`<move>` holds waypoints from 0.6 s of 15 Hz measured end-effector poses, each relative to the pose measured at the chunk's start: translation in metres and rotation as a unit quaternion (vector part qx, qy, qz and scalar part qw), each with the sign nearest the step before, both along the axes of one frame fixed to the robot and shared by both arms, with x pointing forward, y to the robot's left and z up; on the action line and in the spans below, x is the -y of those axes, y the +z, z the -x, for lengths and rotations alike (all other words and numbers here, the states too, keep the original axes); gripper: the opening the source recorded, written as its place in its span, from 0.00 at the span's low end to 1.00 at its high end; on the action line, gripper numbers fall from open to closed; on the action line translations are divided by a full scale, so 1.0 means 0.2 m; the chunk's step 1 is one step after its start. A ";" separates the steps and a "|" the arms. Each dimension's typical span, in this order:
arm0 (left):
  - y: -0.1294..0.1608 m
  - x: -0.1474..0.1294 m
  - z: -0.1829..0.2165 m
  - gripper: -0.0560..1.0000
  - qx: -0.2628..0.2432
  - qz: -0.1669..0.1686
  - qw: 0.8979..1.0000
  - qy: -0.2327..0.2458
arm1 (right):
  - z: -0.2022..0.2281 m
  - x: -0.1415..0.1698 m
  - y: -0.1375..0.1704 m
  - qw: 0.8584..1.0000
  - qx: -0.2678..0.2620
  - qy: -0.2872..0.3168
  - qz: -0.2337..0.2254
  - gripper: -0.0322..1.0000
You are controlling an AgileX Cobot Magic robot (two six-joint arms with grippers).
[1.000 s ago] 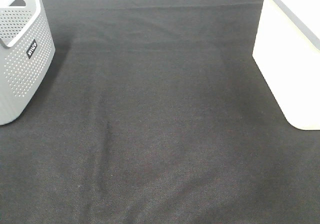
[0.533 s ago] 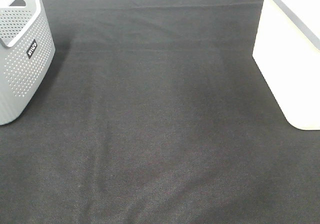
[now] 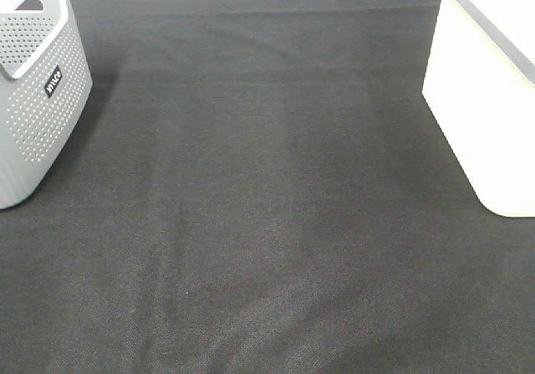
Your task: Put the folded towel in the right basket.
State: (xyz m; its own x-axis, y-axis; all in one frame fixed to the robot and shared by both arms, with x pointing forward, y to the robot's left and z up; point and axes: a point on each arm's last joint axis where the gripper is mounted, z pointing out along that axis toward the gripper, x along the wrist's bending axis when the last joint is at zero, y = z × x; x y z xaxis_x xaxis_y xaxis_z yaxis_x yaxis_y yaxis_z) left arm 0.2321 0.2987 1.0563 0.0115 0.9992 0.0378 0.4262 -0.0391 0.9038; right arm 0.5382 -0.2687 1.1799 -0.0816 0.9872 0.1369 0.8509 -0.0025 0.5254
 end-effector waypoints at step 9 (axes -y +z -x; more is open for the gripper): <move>0.00 0.00 0.00 0.99 0.000 0.000 1.000 0.000 | 0.87 0.07 -0.25 0.999 0.039 -0.005 0.019 0.91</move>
State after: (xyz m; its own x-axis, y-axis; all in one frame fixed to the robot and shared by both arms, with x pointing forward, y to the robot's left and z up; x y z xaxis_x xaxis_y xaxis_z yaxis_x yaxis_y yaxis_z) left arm 0.2321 0.2987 1.0563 0.0115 0.9992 0.0378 0.4262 -0.0391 0.9038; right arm 0.3650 -0.2829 1.1300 -0.0807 0.9923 0.0937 0.8075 0.0100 0.5898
